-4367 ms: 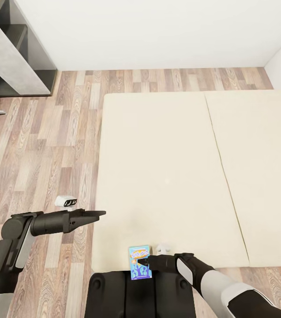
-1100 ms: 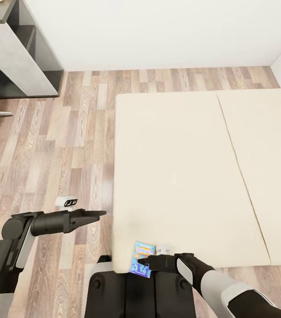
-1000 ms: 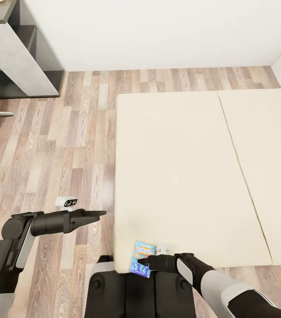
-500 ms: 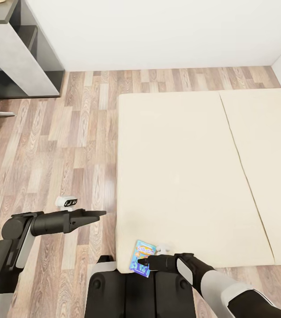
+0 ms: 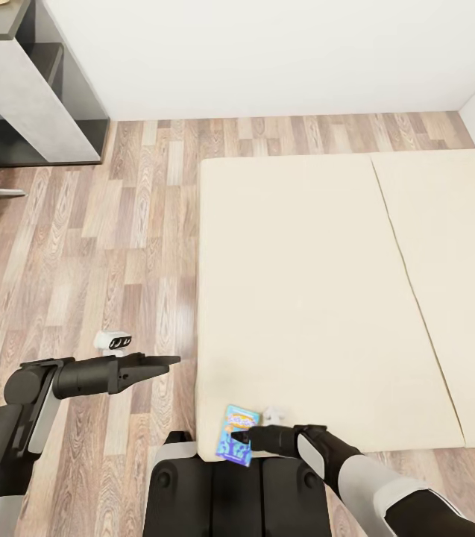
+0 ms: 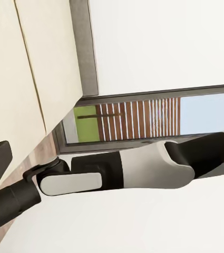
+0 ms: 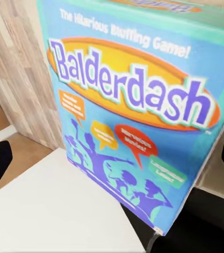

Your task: Put all the toys in the child's room - the three board games (two on the bed and one on the table), the two jigsaw puzzles on the table, and the tennis ball on the table - inside the toy box on the table in the child's room.

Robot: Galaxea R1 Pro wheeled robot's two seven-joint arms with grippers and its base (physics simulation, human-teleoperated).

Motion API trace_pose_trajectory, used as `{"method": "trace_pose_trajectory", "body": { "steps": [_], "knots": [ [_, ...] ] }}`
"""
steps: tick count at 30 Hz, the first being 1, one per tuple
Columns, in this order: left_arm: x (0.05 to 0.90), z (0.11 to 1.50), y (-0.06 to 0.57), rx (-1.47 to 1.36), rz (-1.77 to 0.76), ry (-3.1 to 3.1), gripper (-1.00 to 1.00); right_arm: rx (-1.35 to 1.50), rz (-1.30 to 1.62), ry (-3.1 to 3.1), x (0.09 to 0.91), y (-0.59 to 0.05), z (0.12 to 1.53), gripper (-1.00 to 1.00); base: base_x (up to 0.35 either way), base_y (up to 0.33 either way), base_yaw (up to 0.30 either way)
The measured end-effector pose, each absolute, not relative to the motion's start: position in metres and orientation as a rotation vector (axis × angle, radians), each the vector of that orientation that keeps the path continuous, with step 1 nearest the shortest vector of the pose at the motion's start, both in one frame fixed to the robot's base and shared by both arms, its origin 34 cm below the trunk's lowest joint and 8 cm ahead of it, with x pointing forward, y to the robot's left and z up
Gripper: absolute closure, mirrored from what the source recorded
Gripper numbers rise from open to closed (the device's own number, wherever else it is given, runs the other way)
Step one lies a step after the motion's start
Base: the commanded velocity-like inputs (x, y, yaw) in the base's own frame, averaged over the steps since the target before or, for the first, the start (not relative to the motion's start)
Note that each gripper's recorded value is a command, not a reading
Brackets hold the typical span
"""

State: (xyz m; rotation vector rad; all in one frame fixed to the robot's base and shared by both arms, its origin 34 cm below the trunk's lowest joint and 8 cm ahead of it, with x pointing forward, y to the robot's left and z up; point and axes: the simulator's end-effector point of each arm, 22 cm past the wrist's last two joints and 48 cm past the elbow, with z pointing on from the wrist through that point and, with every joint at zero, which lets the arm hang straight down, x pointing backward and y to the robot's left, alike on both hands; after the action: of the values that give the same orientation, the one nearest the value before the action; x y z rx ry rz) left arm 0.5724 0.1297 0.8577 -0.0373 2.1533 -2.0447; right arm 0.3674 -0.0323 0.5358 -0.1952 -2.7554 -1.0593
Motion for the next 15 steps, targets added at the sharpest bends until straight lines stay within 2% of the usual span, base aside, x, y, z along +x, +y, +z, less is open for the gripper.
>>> {"method": "trace_pose_trajectory", "body": {
  "steps": [15],
  "knots": [
    [0.5723,0.8575,0.1302,-0.037,-2.044,2.155,-1.00,-0.205,-1.038,-2.751,0.3646,-0.0381,0.5338,-1.00,0.000,0.000,0.000]
  ]
}}
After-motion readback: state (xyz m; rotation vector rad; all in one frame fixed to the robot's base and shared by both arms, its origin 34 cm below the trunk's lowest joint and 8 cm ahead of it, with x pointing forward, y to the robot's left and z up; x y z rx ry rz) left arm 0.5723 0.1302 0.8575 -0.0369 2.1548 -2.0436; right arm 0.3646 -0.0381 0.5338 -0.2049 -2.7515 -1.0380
